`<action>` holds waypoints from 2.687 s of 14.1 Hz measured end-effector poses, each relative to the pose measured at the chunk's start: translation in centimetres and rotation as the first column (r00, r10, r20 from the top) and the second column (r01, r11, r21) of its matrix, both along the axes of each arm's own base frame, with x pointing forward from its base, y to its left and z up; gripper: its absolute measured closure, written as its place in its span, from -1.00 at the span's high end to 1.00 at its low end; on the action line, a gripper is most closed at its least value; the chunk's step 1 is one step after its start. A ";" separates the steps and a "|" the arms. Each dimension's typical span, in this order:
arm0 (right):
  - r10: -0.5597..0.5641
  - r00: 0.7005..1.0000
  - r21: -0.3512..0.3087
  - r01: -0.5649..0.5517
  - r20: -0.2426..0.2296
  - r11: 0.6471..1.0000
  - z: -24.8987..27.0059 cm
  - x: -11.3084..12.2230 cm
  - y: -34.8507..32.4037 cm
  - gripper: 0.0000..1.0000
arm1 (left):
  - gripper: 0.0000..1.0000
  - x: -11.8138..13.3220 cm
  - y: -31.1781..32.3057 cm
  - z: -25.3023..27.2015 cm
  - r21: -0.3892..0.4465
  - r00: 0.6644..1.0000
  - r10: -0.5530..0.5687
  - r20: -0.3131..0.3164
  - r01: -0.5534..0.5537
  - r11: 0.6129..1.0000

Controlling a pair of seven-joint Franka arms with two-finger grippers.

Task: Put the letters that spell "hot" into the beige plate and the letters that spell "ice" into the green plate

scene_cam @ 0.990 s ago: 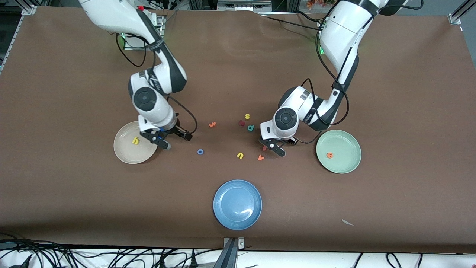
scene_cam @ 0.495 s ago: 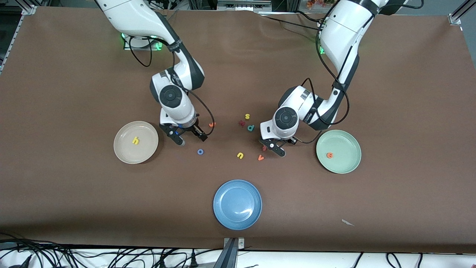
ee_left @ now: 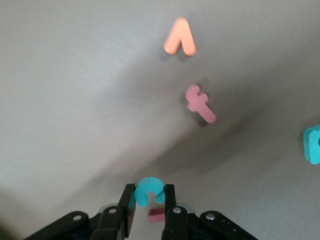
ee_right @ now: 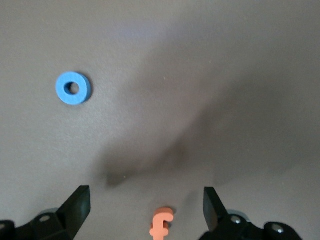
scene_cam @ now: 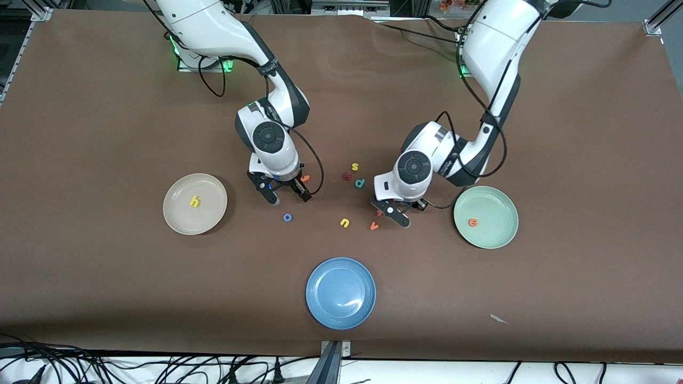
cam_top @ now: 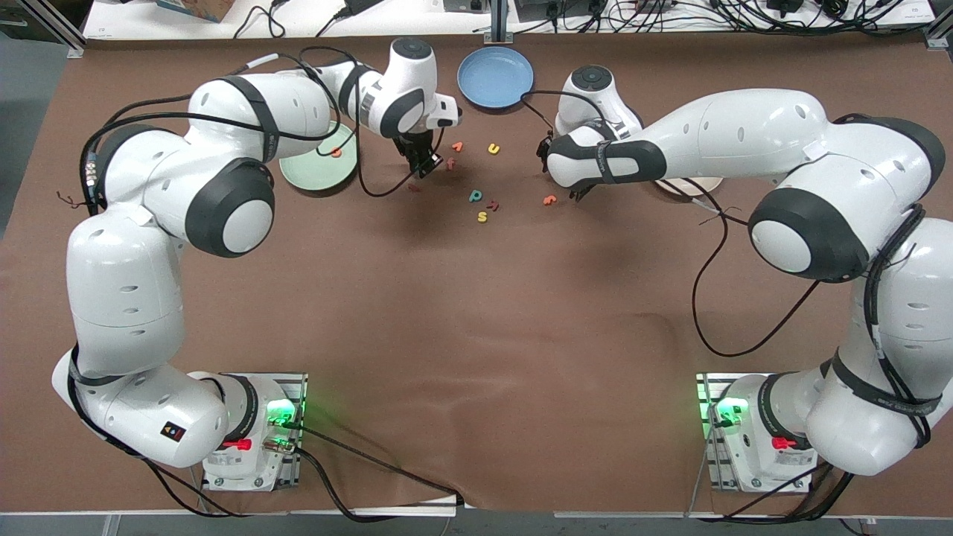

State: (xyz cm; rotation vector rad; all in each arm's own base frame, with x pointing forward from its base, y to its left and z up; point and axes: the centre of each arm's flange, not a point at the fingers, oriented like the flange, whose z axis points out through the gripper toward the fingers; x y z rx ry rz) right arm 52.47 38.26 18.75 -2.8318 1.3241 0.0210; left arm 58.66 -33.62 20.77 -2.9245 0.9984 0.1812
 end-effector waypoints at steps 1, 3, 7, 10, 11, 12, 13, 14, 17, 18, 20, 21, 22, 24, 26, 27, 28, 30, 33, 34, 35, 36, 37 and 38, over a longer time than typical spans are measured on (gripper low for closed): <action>-0.002 1.000 -0.001 0.002 -0.003 1.000 -0.2 -0.3 0.3 1.00 | -0.45 0.6 0.6 1.0 -0.004 1.000 0.003 0.009 -0.003 1.000; -0.004 1.000 -0.002 0.004 -0.009 1.000 -0.5 -0.9 1.0 1.00 | -0.45 1.3 1.6 2.0 -0.005 1.000 0.011 0.016 -0.011 1.000; -0.002 1.000 0.004 0.002 -0.016 1.000 -0.6 -1.8 2.2 0.99 | -0.45 3.1 4.2 3.2 0.005 0.998 0.055 0.026 -0.055 0.998; -0.003 1.000 0.002 0.003 -0.021 1.000 -0.9 -2.3 2.6 0.99 | -0.45 4.9 8.5 3.4 0.021 0.993 0.119 0.017 -0.119 0.993; -0.001 1.000 0.000 0.001 -0.022 1.000 -1.1 -2.4 2.7 0.98 | -0.45 5.4 10.0 3.5 0.025 0.990 0.140 0.010 -0.140 0.990; 0.000 1.000 -0.001 0.000 -0.024 1.000 -1.3 -2.5 2.7 0.96 | -0.45 5.8 11.3 3.5 0.029 0.987 0.159 0.004 -0.159 0.987; 0.001 1.000 -0.001 -0.001 -0.022 1.000 -1.5 -2.6 2.7 0.93 | -0.45 6.1 12.5 3.6 0.032 0.984 0.176 -0.002 -0.175 0.984; 0.003 1.000 0.001 -0.003 -0.019 1.000 -1.7 -2.6 2.7 0.93 | -0.45 6.4 13.5 3.7 0.036 0.982 0.188 -0.004 -0.188 0.982; 0.010 1.000 0.008 -0.010 -0.009 1.000 -1.9 -2.7 2.6 0.67 | -0.45 6.8 15.6 3.7 0.099 0.985 0.172 0.011 -0.172 0.980; 0.011 1.000 0.010 -0.011 -0.006 1.000 -1.7 -2.6 2.7 0.50 | -0.45 7.1 16.6 3.7 0.108 0.983 0.182 0.012 -0.183 0.977; 0.013 1.000 0.011 -0.013 -0.004 1.000 -1.6 -2.6 2.7 0.37 | -0.45 7.7 19.7 3.6 0.116 0.978 0.211 0.004 -0.210 0.971; 0.013 1.000 0.012 -0.013 -0.003 1.000 -1.4 -2.6 2.7 0.21 | -0.45 8.0 21.6 3.5 0.117 0.977 0.215 -0.004 -0.213 0.970; 0.013 1.000 0.012 -0.013 -0.003 1.000 -1.4 -2.6 2.7 0.21 | -0.45 8.2 23.5 3.2 0.116 0.976 0.218 -0.013 -0.215 0.970; 0.017 1.000 0.015 -0.017 0.000 1.000 -1.2 -2.5 2.8 -0.05 | -0.45 8.2 26.5 2.4 0.118 0.972 0.233 -0.035 -0.228 0.966; 0.028 1.000 0.015 -0.028 0.000 1.000 -1.2 -2.5 2.8 -0.13 | -0.45 7.7 27.0 0.8 0.127 0.970 0.236 -0.064 -0.227 0.966; 0.033 0.999 0.015 -0.033 0.000 0.999 -1.2 -2.5 2.8 -0.13 | -0.45 7.4 26.7 -0.1 0.129 0.970 0.232 -0.079 -0.220 0.967; 0.036 0.999 0.015 -0.036 0.000 0.999 -1.1 -2.5 2.8 -0.21 | -0.45 7.1 26.3 -0.9 0.131 0.970 0.226 -0.092 -0.213 0.968; 0.042 0.999 0.015 -0.042 0.001 0.999 -1.1 -2.5 2.8 -0.28 | -0.33 6.9 25.7 -1.5 0.130 0.971 0.217 -0.101 -0.204 0.970; 0.043 0.999 0.015 -0.043 0.001 0.999 -1.1 -2.5 2.8 -0.35 | 0.22 7.5 25.5 -0.5 0.122 0.973 0.215 -0.081 -0.204 0.971; 0.043 0.999 0.015 -0.043 0.001 0.999 -1.1 -2.5 2.8 -0.41 | 0.40 7.7 25.2 0.3 0.116 0.975 0.212 -0.070 -0.203 0.972; 0.043 0.999 0.015 -0.043 0.001 0.999 -1.1 -2.5 2.8 -0.44 | 0.62 7.8 24.7 1.4 0.111 0.976 0.207 -0.064 -0.199 0.974; 0.043 0.999 0.015 -0.043 0.001 0.999 -1.0 -2.5 2.8 -0.49 | 0.80 7.8 23.9 2.7 0.105 0.978 0.198 -0.062 -0.191 0.976; 0.043 0.999 0.015 -0.043 0.001 0.999 -1.0 -2.5 2.8 -0.50 | 0.99 7.8 22.8 4.0 0.095 0.979 0.197 -0.053 -0.191 0.977; 0.043 0.999 0.015 -0.043 0.001 0.999 -1.0 -2.5 2.8 -0.59 | 1.00 7.6 21.6 5.2 0.087 0.978 0.205 -0.042 -0.201 0.976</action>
